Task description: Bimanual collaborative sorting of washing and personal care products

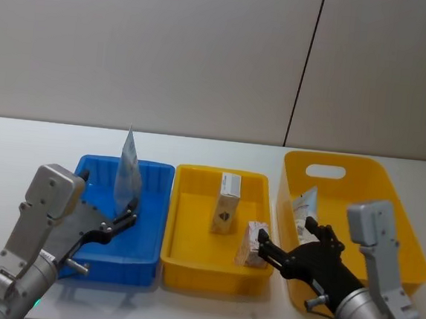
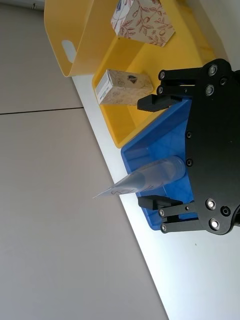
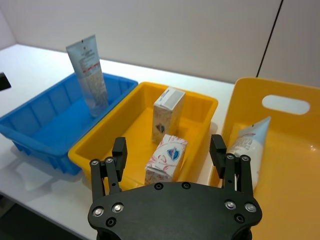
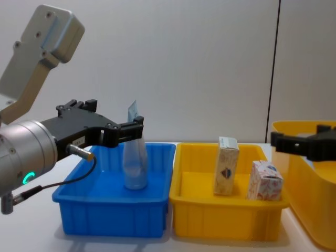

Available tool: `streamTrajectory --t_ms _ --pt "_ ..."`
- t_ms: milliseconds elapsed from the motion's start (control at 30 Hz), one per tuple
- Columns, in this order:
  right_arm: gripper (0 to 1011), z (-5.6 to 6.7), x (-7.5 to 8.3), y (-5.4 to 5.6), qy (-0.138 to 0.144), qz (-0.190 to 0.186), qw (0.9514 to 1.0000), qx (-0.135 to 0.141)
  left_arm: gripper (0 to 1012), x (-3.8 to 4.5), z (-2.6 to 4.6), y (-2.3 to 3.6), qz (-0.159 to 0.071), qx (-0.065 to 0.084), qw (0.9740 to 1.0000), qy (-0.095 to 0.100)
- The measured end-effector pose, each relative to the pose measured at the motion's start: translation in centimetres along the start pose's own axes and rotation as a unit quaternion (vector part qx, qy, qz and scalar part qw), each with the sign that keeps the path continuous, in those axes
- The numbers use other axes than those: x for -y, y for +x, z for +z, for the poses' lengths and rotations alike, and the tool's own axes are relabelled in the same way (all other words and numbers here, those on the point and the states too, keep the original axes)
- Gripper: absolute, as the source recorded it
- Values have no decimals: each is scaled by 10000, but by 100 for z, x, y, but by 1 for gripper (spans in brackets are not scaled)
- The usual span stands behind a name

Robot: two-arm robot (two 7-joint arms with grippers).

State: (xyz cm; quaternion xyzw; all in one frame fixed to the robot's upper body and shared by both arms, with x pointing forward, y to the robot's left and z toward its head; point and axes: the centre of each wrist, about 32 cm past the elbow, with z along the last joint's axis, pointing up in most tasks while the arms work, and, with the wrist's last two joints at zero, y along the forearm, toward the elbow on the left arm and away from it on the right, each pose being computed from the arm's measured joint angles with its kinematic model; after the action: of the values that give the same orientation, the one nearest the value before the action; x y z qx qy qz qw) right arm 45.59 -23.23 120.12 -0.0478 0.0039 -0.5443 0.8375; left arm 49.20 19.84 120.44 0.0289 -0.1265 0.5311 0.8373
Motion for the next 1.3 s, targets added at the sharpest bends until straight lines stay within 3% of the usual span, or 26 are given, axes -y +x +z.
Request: streamTrajectory --t_ms 567,1300 --pt "1002 -11 -273 -213 -555 -112 9984 34 1001 0 0 0 0 0 10000 0" --pt "1002 -131 -469 -467 -770 -533 9955 110 1001 0 0 0 -1 -1 10000 0"
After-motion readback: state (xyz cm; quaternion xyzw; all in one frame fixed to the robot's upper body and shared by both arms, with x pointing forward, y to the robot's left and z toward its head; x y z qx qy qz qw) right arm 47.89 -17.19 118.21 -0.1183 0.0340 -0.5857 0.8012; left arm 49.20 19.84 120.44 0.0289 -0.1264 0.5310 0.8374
